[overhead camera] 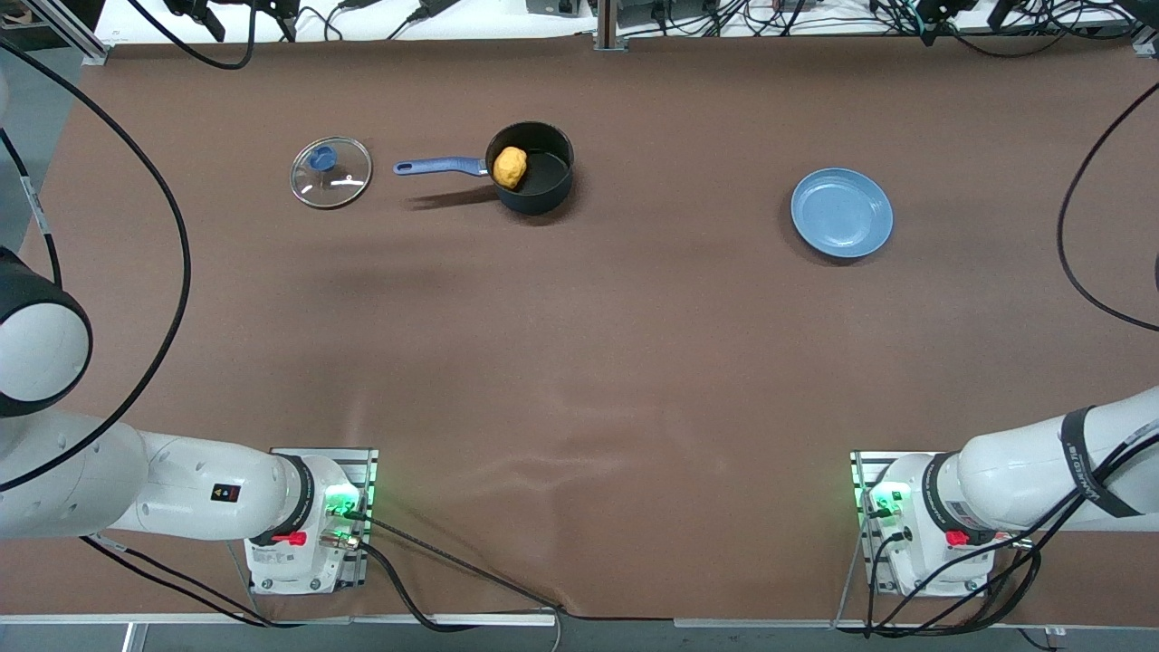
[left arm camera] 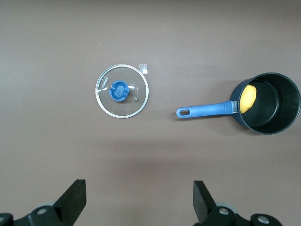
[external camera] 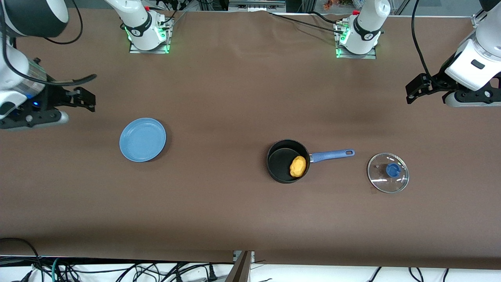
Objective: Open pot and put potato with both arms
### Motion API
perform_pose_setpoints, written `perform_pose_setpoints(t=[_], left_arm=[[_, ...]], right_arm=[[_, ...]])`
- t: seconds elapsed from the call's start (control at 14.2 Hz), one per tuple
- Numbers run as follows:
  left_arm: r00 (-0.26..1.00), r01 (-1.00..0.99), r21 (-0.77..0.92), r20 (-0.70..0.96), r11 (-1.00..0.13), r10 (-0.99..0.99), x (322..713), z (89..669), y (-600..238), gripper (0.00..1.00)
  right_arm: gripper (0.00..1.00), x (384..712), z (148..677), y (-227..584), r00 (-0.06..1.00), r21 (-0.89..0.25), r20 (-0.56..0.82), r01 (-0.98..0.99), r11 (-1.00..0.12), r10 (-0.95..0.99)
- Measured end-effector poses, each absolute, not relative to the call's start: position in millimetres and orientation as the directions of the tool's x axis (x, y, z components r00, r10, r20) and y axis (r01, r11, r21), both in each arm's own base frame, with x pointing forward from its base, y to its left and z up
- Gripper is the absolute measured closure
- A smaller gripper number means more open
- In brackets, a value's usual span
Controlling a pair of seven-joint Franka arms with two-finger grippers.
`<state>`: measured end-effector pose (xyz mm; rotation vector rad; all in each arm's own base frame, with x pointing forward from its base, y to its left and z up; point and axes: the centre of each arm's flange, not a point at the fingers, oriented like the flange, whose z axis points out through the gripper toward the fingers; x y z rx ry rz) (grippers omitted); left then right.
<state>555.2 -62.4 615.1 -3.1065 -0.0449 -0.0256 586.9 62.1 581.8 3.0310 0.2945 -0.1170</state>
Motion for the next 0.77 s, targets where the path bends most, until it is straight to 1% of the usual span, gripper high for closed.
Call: perform_pose_setpoints(t=[0.07, 0.42, 0.63, 0.77], left_arm=[[0.999, 0.027, -0.034, 0.017, -0.999, 0.027, 555.9, 615.0, -63.5, 0.0], [1.0, 0.029, -0.035, 0.012, -0.999, 0.029, 557.3, 612.9, -62.4, 0.0], [0.999, 0.03, -0.035, 0.012, -0.999, 0.03, 557.4, 612.8, -61.9, 0.0], [0.999, 0.03, -0.035, 0.012, -0.999, 0.03, 557.4, 612.9, -61.9, 0.0]], right_arm=[[0.0, 580.5, 584.8, 63.0, 0.978, 0.088, -0.094, 0.197, -0.976, 0.189], [0.0, 559.0, 625.8, 49.1, 0.986, 0.1, -0.032, 0.164, -0.981, 0.161], [0.0, 557.1, 622.1, 34.2, 0.991, 0.064, -0.046, 0.131, -0.989, 0.128], [0.0, 558.4, 617.8, 28.9, 0.991, 0.059, -0.056, 0.122, -0.991, 0.119]])
